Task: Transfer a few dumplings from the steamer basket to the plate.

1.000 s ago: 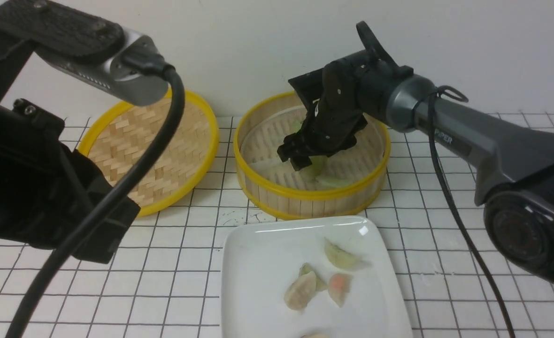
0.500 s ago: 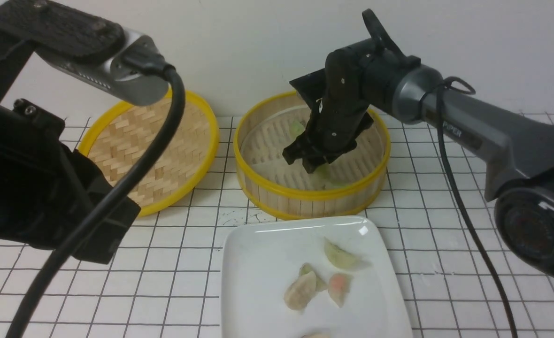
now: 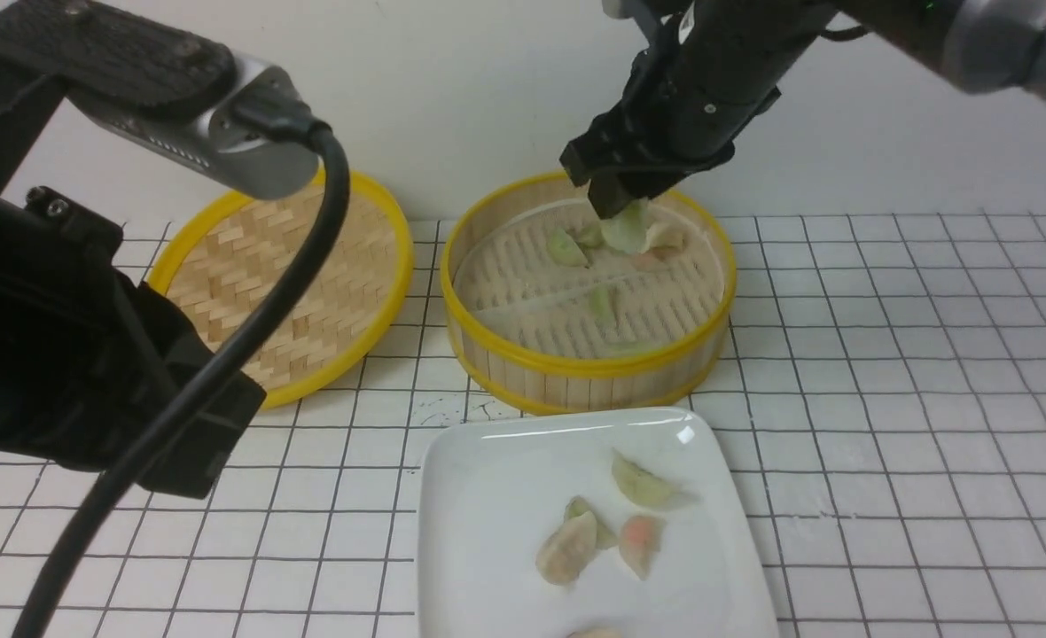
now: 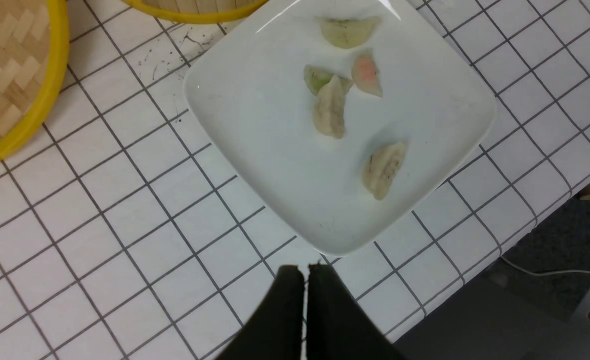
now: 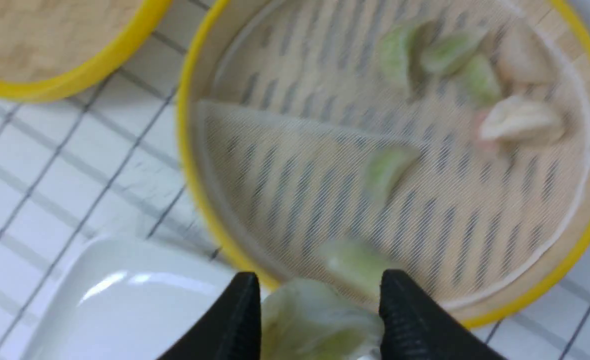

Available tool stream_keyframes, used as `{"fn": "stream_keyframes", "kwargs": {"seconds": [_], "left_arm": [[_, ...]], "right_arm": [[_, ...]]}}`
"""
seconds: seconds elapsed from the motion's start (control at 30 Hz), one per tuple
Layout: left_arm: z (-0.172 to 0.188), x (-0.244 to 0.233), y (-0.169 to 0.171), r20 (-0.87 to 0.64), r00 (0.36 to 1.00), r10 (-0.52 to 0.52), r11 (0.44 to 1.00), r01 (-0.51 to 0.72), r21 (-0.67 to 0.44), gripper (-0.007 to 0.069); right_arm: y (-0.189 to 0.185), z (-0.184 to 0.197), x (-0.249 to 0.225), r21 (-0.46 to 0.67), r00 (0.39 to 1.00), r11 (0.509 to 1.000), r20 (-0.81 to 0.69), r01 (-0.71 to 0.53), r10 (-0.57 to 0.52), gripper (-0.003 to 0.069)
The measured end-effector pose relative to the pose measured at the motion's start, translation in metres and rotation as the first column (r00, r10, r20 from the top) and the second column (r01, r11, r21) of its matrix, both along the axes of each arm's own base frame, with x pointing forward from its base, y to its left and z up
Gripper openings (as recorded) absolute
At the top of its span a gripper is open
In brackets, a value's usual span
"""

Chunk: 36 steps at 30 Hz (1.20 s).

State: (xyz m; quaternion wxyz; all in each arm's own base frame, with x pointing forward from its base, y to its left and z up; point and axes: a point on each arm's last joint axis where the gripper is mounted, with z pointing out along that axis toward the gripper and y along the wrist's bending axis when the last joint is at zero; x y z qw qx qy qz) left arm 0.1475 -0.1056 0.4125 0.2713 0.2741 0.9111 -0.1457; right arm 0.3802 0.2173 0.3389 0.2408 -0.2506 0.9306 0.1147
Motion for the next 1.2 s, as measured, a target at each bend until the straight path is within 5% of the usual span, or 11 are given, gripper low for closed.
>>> {"fn": "stream_keyframes", "kwargs": {"seconds": [0.23,0.47,0.67,0.97,1.2], "left_arm": [[0.000,0.000,0.000,0.002,1.000,-0.005,1.000,0.005,0.002,-0.0006],[0.000,0.000,0.000,0.003,1.000,-0.005,1.000,0.005,0.004,-0.0006],[0.000,0.000,0.000,0.003,1.000,-0.005,1.000,0.005,0.004,-0.0006],[0.000,0.000,0.000,0.008,1.000,-0.014,1.000,0.014,0.009,-0.0006],[0.000,0.000,0.000,0.021,0.999,-0.040,0.999,0.039,0.022,-0.0006]], "right_arm": [[-0.010,-0.079,-0.039,-0.062,0.949,0.998,-0.315,-0.011,-0.009,0.0283],[-0.024,-0.134,-0.062,-0.167,0.881,0.986,-0.470,-0.020,-0.061,0.0283],[-0.021,-0.136,-0.065,-0.131,0.869,0.991,-0.491,-0.008,-0.057,0.0305],[-0.020,-0.133,-0.066,-0.107,0.869,0.994,-0.492,-0.004,-0.049,0.0493],[-0.029,-0.066,-0.085,-0.005,0.928,1.000,-0.371,0.030,-0.030,0.0443]]}}
